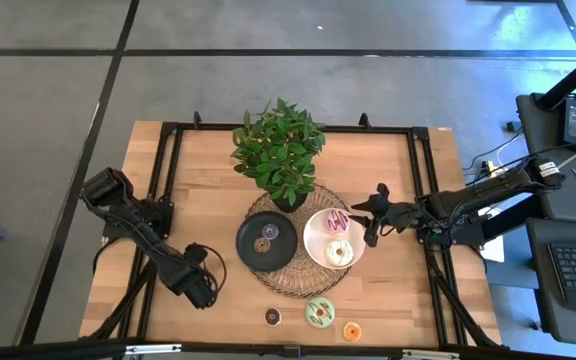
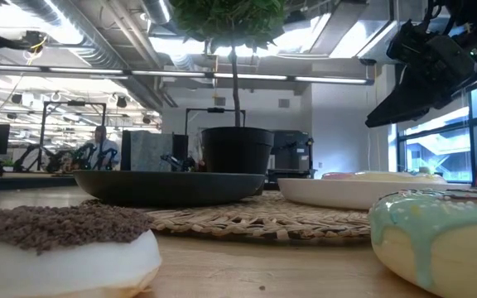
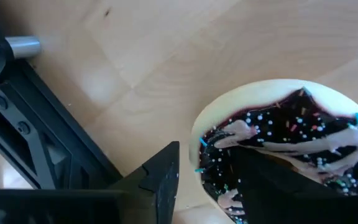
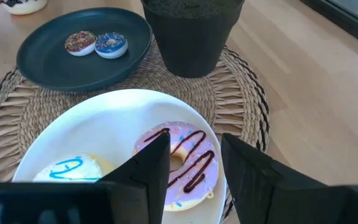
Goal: Pick & Place donuts
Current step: Put the large black donut on the white plate
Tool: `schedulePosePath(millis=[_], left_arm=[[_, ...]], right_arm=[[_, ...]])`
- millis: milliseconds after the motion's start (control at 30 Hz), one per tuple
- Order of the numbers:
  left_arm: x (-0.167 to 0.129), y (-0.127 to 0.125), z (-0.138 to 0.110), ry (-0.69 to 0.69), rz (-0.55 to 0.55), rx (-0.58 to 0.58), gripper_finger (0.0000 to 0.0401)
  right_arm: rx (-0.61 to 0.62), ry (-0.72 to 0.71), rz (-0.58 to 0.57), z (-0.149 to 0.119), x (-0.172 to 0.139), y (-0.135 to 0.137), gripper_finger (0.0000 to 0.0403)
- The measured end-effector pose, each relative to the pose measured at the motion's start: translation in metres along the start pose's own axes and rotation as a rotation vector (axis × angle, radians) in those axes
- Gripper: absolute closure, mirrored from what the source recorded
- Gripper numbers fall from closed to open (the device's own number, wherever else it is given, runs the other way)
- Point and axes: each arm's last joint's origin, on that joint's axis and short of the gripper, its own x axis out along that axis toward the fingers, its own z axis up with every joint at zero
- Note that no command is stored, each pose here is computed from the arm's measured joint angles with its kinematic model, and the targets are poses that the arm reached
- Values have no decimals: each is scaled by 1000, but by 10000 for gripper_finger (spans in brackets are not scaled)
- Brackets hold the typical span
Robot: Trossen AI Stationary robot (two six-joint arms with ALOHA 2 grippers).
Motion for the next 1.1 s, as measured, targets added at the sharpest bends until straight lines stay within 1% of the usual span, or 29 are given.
schedulePosePath(millis=[167, 333, 467, 567, 667, 733, 867, 933, 1000, 1100], left_arm=[[-1, -1, 0, -2, -5, 18, 284], [-6, -4, -1, -40, -30, 59, 337], [-15, -10, 0, -116, -76, 83, 379], [-28, -15, 0, -192, -102, 97, 394], [-49, -21, 0, -328, -145, 87, 389], [-63, -26, 2, -469, -203, 75, 386], [-85, -38, 7, -819, -333, 69, 389], [-92, -43, 11, -962, -368, 76, 393], [-97, -48, 16, -1088, -389, 81, 395], [-106, -56, 23, -1258, -374, 99, 394]], right_arm=[[-1, 0, 0, 0, 0, 0, 257], [-19, 0, 0, 0, 0, 0, 257], [-18, -3, 1, 0, 0, 0, 257], [-5, -25, 10, 3, 0, 1, 257], [44, -107, 14, 10, -1, 4, 257], [70, -181, 8, 16, -2, 8, 257], [-29, -297, 62, 24, -1, 23, 257], [-76, -349, 94, 26, 2, 33, 257], [-101, -390, 114, 26, 6, 42, 257], [-93, -429, 128, 22, 15, 54, 257]])
